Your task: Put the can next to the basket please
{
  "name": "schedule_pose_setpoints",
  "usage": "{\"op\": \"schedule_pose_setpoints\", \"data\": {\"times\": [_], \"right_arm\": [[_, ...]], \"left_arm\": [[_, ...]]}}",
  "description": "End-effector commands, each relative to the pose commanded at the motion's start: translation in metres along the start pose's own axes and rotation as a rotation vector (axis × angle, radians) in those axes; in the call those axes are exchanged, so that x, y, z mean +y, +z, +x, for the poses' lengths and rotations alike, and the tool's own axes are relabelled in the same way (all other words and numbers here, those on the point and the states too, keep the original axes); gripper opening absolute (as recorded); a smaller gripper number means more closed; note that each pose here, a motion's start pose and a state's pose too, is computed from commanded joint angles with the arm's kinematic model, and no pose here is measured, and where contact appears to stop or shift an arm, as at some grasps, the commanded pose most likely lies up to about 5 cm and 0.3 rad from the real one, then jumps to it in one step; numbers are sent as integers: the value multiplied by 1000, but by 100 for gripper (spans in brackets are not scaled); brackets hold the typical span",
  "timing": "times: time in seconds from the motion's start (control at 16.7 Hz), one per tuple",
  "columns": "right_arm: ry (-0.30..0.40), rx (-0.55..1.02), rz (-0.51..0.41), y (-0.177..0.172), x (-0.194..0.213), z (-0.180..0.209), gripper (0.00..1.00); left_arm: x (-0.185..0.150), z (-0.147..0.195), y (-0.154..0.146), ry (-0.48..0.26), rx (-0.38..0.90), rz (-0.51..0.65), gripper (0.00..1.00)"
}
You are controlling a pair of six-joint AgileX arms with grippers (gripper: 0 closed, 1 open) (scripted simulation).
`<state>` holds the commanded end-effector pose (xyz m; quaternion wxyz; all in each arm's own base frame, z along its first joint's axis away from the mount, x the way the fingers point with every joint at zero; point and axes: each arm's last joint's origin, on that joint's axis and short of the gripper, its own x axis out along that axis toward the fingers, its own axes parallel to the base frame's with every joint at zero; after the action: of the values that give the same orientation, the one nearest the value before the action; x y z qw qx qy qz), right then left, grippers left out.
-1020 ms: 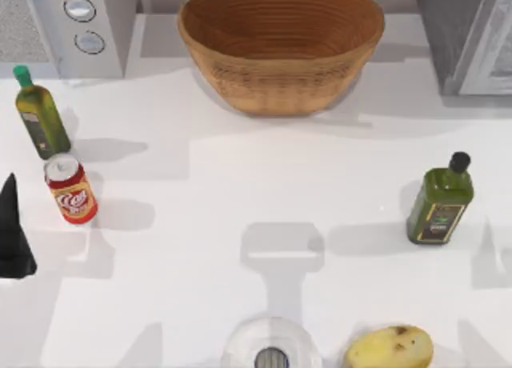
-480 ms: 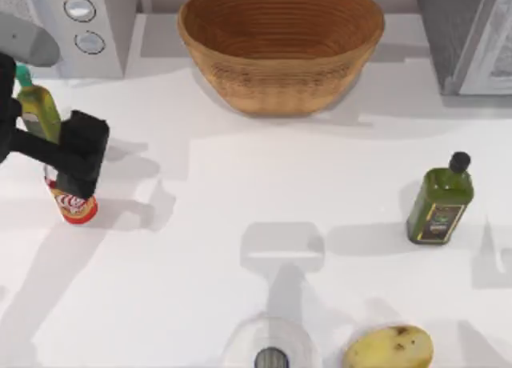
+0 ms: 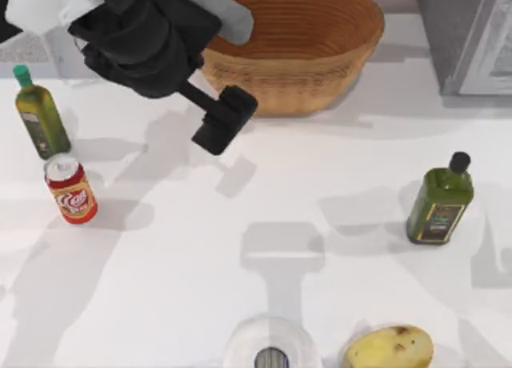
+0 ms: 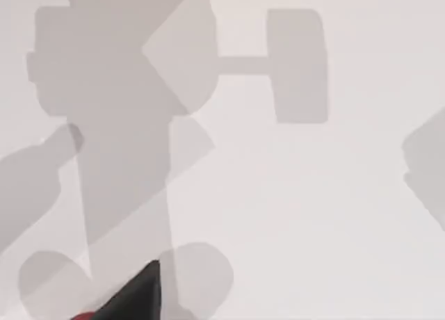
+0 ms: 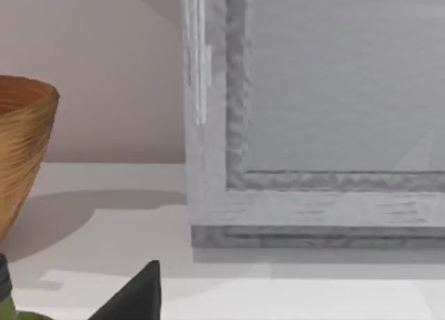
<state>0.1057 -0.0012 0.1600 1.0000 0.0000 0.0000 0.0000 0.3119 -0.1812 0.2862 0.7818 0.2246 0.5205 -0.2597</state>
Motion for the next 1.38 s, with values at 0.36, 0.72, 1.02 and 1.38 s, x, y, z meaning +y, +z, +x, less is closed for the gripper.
{"op": "schedule_pose_setpoints", "data": {"times": [0.36, 0.72, 1.02, 1.38], "right_arm": [[0, 0, 0, 0, 0, 0, 100], [0, 0, 0, 0, 0, 0, 100], [0, 0, 0, 0, 0, 0, 100], [0, 0, 0, 0, 0, 0, 100]], "left_arm": [[-29, 76, 55, -79, 278, 78, 100], [-42, 94, 69, -99, 360, 92, 100], [-39, 94, 69, -97, 359, 88, 100], [-47, 123, 57, -99, 360, 93, 100]]}}
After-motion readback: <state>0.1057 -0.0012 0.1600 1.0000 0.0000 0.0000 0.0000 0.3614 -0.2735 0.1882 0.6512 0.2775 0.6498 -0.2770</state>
